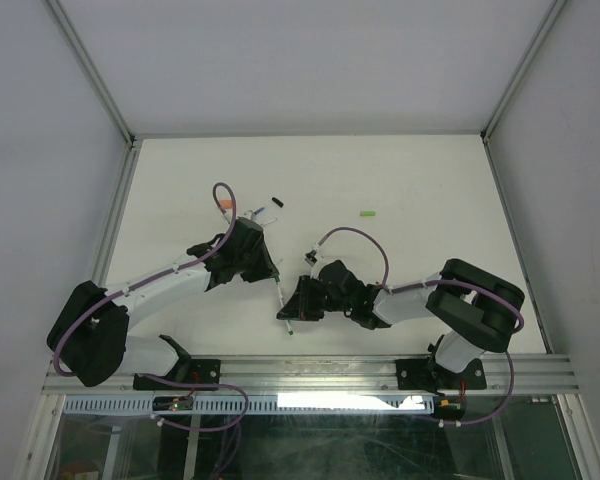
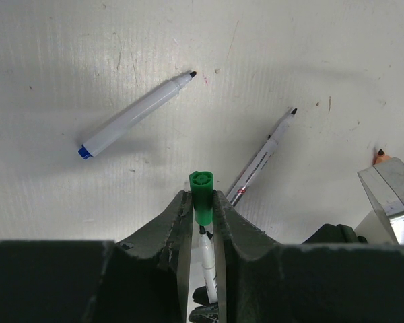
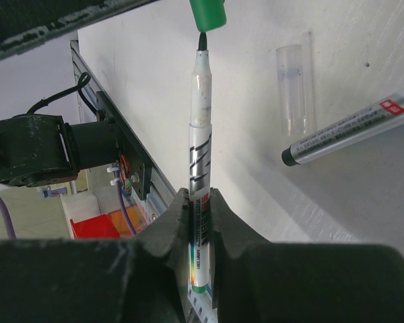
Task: Insert the pens into the pen caps
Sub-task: Insert the pen cap onto the pen.
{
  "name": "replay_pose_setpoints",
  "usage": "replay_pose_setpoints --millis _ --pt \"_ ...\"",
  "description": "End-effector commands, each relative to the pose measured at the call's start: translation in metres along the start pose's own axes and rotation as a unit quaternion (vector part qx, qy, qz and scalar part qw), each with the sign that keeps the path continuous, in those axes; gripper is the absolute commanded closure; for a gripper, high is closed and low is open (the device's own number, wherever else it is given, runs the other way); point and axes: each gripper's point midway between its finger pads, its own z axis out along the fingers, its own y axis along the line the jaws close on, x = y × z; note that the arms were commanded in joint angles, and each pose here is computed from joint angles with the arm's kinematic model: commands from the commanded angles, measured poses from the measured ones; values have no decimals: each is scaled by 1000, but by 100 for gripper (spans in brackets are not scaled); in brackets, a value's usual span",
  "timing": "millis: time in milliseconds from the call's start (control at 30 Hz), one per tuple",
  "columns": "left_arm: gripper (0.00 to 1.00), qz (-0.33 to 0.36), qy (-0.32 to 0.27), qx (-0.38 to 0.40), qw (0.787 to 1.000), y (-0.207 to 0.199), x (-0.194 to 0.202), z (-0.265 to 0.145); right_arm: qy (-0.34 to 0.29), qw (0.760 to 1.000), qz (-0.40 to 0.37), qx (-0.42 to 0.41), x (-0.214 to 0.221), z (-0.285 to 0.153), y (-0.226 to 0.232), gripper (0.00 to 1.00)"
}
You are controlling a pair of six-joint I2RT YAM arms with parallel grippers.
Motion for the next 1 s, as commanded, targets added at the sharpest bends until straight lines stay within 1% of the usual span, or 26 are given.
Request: replay_pose_setpoints --millis 0,600,800,967 --pt "82 -3 -25 24 999 -15 -17 -2 -30 999 -22 -30 -17 -3 26 100" --pt "82 -5 -15 34 999 -17 -12 -2 -63 996 -56 -19 -34 -2 30 100" --pt "83 -8 -14 38 999 -18 -11 -3 -78 995 -58 3 -41 0 24 100" --pt "83 -11 -13 41 999 -17 -9 -3 -78 995 -56 12 -45 4 23 100"
